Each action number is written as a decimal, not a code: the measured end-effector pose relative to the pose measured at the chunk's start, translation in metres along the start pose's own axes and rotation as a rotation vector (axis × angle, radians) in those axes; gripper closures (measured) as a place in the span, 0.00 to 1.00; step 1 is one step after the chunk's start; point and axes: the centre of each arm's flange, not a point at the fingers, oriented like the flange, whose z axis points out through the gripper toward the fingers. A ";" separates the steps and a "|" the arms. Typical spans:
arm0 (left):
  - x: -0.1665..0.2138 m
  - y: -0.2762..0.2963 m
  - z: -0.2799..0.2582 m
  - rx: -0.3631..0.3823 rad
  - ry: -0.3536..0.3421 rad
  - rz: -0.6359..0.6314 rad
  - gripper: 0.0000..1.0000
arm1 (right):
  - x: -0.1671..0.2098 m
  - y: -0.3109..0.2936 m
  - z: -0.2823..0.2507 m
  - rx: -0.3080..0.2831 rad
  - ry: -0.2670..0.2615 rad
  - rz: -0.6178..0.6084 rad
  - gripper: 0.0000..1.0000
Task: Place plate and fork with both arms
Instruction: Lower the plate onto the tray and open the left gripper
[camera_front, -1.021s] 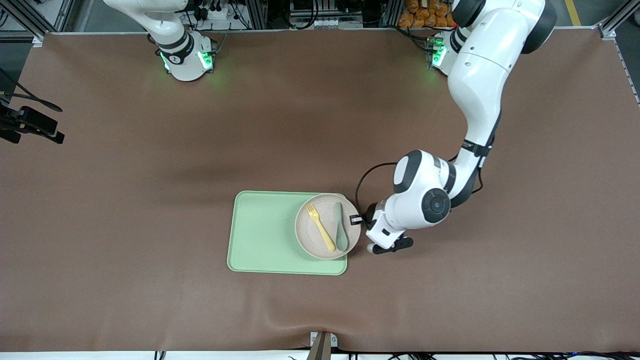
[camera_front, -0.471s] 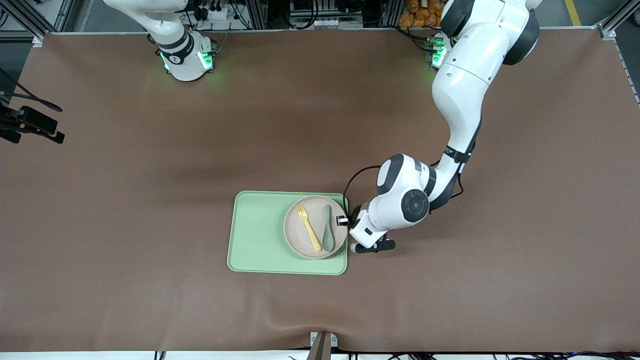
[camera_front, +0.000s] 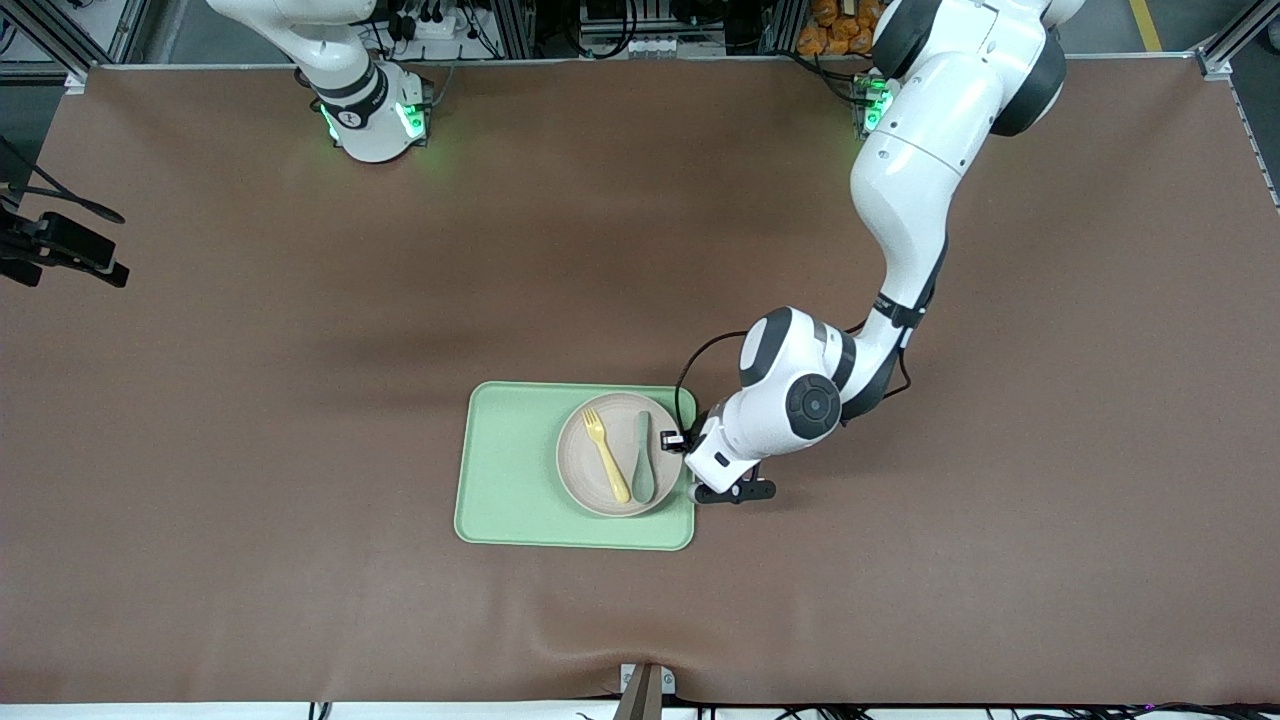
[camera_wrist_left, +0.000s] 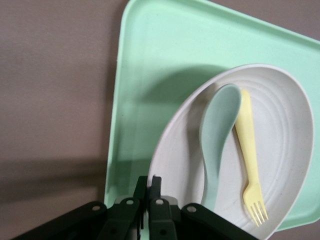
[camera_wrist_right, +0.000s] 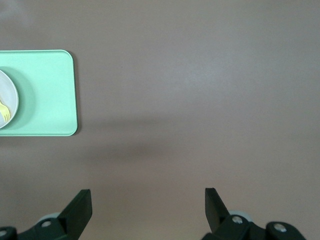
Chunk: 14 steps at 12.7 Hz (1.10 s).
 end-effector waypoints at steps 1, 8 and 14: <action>0.000 0.000 0.003 -0.002 0.006 0.002 0.96 | 0.000 0.000 0.000 0.000 0.000 0.000 0.00; 0.005 -0.005 0.013 -0.011 0.036 0.009 0.89 | 0.000 0.000 0.000 0.000 -0.003 0.000 0.00; 0.008 0.012 -0.027 0.002 0.034 0.047 0.22 | -0.001 0.003 0.000 0.000 -0.004 0.005 0.00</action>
